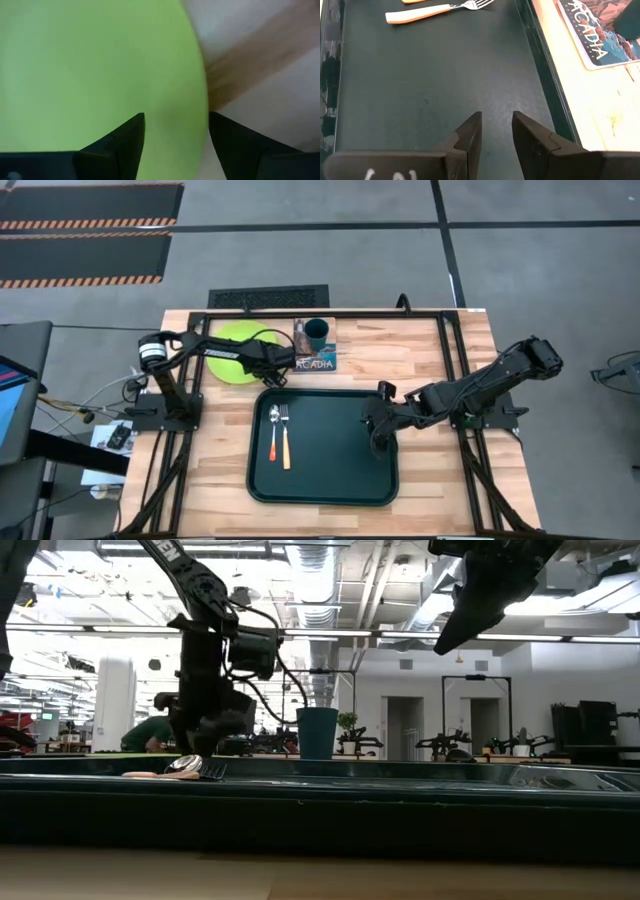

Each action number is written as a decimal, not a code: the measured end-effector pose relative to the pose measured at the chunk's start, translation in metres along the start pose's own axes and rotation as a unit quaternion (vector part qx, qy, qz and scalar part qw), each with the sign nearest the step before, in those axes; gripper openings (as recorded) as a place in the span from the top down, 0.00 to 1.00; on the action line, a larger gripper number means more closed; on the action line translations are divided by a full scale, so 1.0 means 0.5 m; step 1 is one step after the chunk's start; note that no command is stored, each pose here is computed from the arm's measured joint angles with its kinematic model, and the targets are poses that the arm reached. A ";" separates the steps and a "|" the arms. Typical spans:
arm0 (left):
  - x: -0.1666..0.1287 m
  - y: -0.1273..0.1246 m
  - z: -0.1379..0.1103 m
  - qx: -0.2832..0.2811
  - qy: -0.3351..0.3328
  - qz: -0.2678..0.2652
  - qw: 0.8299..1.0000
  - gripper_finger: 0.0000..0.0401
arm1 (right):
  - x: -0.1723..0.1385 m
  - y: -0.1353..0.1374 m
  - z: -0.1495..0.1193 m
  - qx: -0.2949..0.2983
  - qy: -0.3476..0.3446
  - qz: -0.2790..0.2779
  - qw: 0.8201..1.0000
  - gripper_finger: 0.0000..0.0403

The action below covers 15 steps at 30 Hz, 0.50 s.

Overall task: Pick and place plate/cup/fork/spoon on tray
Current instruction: Put the green plate on the black tray to the right of the orange fork

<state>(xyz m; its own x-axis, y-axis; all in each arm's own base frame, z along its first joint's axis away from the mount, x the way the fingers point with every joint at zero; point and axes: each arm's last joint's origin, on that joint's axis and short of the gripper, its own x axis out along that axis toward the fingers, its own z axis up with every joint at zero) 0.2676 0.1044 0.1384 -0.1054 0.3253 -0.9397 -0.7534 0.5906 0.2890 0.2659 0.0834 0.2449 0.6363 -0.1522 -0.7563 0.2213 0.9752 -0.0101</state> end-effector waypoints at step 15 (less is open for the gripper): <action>0.017 0.040 0.011 -0.012 0.022 0.043 0.999 0.97 | 0.000 0.000 0.000 0.001 0.001 0.000 1.000 0.67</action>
<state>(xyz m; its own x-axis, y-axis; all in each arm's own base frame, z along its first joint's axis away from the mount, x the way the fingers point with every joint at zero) 0.2550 0.1230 0.1373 -0.1994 0.3411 -0.9186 -0.7555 0.5436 0.3658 0.2658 0.0833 0.2448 0.6351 -0.1526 -0.7572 0.2237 0.9746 -0.0087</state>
